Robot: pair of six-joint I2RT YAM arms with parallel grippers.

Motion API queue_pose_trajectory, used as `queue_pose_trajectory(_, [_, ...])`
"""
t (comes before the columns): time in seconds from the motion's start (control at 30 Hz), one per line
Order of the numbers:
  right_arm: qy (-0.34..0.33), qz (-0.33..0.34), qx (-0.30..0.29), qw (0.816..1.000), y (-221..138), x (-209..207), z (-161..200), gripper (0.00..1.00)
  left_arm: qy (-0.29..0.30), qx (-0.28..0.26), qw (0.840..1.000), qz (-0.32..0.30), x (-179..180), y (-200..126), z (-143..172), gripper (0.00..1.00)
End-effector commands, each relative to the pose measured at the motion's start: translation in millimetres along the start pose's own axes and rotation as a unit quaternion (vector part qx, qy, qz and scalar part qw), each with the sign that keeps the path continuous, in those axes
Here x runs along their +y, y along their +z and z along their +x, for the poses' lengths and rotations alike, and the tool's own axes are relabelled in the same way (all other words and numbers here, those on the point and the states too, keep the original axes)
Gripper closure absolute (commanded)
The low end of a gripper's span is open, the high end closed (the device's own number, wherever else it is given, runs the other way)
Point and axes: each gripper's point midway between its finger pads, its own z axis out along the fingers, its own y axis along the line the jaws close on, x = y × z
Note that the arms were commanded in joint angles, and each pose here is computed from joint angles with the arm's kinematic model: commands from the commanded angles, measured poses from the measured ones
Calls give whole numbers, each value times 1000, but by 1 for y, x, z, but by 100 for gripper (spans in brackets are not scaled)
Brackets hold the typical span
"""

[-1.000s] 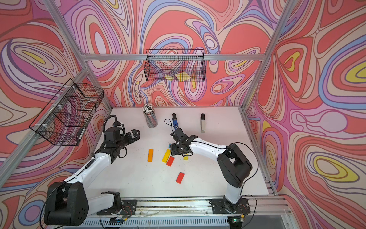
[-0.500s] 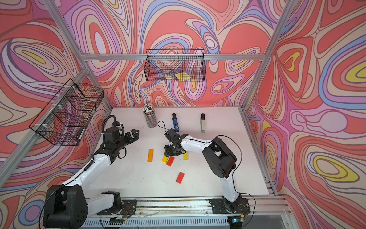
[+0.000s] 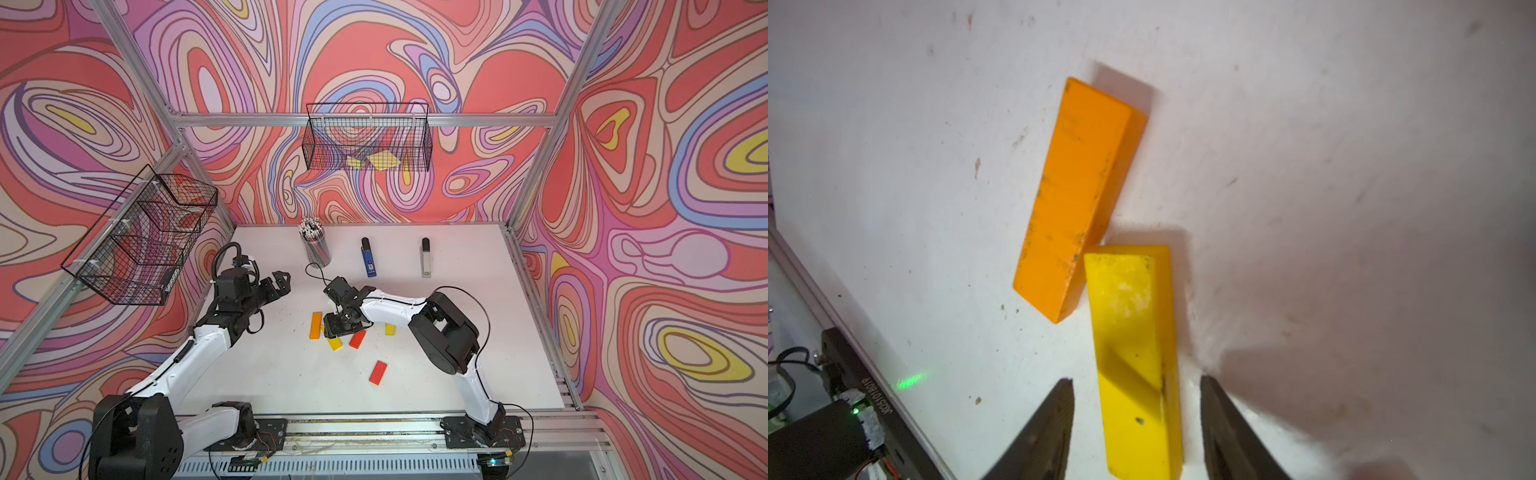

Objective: Assemble the letter p with building blocks
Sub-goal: Adjust the building block at the center of the board.

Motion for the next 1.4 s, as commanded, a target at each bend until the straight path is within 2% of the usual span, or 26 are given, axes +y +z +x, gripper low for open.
queue_pose_trajectory(0.0, [4, 35, -25, 999, -30, -17, -2, 41, -4, 6, 1000, -3, 4, 1, 4, 1])
queue_pose_trajectory(0.2, [16, 54, -15, 998, -42, -36, 13, 36, -11, 7, 1000, 5, 1, 4, 5, 1])
queue_pose_trajectory(0.37, [26, 49, 7, 998, -37, -42, 33, 36, -14, 8, 1000, 7, 0, 5, 5, 1])
queue_pose_trajectory(0.67, [26, 47, 22, 998, -31, -44, 40, 36, -17, 9, 1000, 10, 0, 6, 5, 1])
queue_pose_trajectory(0.83, [22, 80, -29, 996, -57, -51, 25, 35, -14, 8, 1000, 8, 0, 5, 5, 1])
queue_pose_trajectory(0.9, [20, 92, -26, 995, -63, -55, 24, 35, -14, 8, 1000, 7, 1, 6, 5, 1])
queue_pose_trajectory(1.2, [28, 73, 7, 997, -38, -57, 38, 34, -18, 11, 1000, 10, 0, 10, 6, 1])
queue_pose_trajectory(1.37, [28, 36, 14, 999, -27, -43, 32, 35, -14, 9, 1000, 6, 1, 8, 4, 1])
